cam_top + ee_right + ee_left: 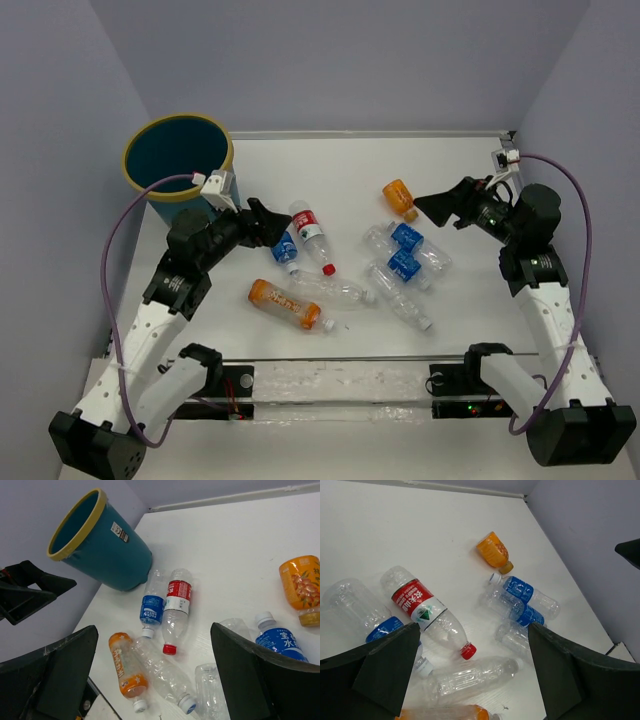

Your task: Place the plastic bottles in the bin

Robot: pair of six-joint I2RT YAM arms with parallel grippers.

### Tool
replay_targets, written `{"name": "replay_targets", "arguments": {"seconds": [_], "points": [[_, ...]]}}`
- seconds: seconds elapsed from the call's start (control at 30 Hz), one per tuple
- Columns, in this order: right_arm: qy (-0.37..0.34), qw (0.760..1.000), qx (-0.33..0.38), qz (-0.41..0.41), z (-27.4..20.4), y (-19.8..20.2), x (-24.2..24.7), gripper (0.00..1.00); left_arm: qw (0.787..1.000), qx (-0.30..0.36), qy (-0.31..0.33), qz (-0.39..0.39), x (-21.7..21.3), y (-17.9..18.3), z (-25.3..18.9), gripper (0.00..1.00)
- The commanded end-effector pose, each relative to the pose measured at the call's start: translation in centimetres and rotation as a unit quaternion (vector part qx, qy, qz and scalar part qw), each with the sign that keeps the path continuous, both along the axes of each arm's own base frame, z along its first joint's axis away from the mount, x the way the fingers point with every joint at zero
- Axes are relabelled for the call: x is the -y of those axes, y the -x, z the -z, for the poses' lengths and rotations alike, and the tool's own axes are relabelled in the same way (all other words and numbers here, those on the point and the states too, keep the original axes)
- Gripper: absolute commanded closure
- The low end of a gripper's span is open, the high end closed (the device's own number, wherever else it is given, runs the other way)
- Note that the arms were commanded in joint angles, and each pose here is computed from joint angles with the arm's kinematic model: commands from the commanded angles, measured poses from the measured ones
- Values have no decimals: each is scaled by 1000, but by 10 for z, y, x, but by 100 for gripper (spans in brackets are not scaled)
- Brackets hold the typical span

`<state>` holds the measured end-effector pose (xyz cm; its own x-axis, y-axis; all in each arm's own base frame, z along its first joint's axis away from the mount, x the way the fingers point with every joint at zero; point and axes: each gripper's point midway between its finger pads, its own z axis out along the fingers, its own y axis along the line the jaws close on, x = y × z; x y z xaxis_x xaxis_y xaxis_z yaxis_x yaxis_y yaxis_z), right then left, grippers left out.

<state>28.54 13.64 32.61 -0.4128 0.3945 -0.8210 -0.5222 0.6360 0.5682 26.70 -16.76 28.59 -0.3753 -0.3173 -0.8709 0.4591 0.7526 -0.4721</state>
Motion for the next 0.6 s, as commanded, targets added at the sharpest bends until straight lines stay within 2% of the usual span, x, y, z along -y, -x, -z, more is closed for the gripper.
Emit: {"name": "replay_targets", "arguments": {"seconds": [0.0,0.2,0.27,0.37,0.4,0.57], "points": [[9,999,40,-1,-12,-2,1,0,1000,20,9,0,4,-9,-20,1],[21,999,14,42,4,-30,12,1,1000,-10,19,-8,12,-28,-14,1],[22,998,24,57,2,-42,16,2,1000,-9,16,-20,14,-34,-17,14],[24,998,7,54,12,-55,15,2,997,-26,-18,-76,14,-50,-6,28],[25,998,7,53,12,-58,14,3,991,-40,-45,-116,12,-60,9,28],[44,996,-10,72,31,-72,21,3,967,-74,-143,-198,14,-80,38,24]]}}
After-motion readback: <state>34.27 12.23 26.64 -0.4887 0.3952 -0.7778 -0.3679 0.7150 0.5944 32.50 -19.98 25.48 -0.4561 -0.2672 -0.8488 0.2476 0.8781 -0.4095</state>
